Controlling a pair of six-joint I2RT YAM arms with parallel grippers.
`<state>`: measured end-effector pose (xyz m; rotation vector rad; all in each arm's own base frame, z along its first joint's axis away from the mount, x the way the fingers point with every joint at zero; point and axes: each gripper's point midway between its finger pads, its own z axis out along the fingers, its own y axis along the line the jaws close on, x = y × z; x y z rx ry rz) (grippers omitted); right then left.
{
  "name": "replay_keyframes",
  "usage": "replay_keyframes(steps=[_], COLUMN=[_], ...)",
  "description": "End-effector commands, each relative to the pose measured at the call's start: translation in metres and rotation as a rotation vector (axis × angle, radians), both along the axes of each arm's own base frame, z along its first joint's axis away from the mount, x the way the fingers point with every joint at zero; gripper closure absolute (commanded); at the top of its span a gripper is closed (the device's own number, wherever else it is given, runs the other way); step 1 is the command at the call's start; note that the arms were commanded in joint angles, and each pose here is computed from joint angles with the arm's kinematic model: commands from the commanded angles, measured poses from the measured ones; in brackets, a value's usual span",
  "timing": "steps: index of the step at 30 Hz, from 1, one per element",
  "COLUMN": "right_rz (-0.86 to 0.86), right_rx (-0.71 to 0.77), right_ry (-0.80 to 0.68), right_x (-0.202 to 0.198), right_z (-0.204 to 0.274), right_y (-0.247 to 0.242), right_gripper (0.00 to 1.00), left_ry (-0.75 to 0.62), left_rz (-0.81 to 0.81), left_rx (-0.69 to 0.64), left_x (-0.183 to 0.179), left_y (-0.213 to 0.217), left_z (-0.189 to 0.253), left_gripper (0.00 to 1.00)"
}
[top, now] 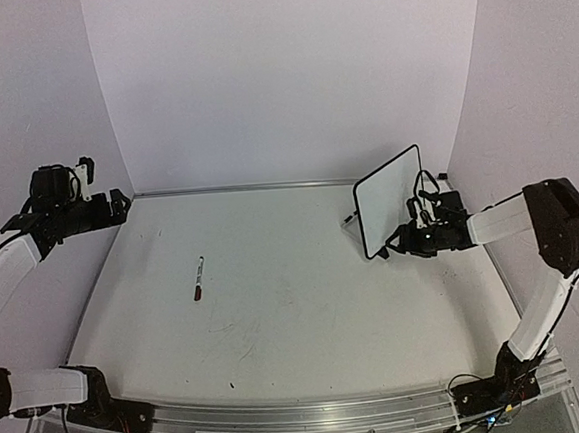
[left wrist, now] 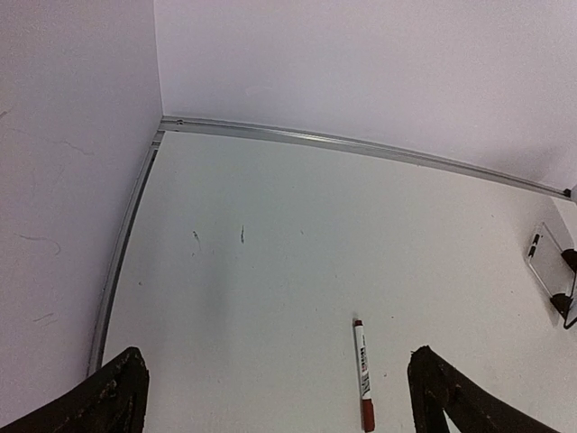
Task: Write a sentence on the whiteboard
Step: Move the whiteboard to the center of the board.
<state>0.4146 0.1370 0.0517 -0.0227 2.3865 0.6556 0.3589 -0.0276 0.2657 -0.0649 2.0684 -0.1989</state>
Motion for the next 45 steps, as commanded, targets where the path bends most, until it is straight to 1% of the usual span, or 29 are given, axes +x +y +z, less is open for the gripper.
replay_keyframes(steps=[1, 8, 12, 16, 25, 28, 37, 43, 45], right_rz=[0.028, 0.091, 0.118, 0.140, 0.125, 0.114, 0.086, 0.064, 0.048], right_rx=[0.035, 0.013, -0.002, -0.030, -0.099, -0.129, -0.237, -0.298, -0.323], right_ry=[-0.062, -0.044, -0.045, -0.057, -0.104, -0.118, -0.159, -0.186, -0.202], right_x=[0.023, 0.020, 0.013, 0.004, 0.002, 0.003, 0.004, 0.000, -0.001], right_z=[0.005, -0.011, -0.014, -0.016, -0.017, -0.020, -0.031, -0.034, -0.034], right_y=[0.022, 0.045, 0.054, 0.065, 0.081, 0.085, 0.091, 0.093, 0.093], right_gripper=[0.42, 0.49, 0.56, 0.61, 0.63, 0.65, 0.79, 0.87, 0.91], left_ry=[-0.040, -0.027, -0.021, -0.012, 0.009, 0.014, 0.028, 0.036, 0.037], left_rz=[-0.017, -0.005, -0.005, -0.004, -0.001, -0.001, -0.002, -0.005, -0.005], left_rx=[0.015, 0.019, 0.014, 0.012, 0.008, 0.006, 0.000, -0.005, -0.006], left_x=[0.003, 0.004, 0.005, 0.005, 0.008, 0.009, 0.011, 0.012, 0.013], left_y=[-0.001, 0.001, 0.001, 0.001, 0.001, 0.001, 0.000, -0.001, -0.001], left_z=[0.010, 0.006, 0.005, 0.002, -0.003, -0.005, -0.009, -0.012, -0.012], left_gripper=[0.01, 0.01, 0.01, 0.00, 0.01, 0.01, 0.01, 0.01, 0.01])
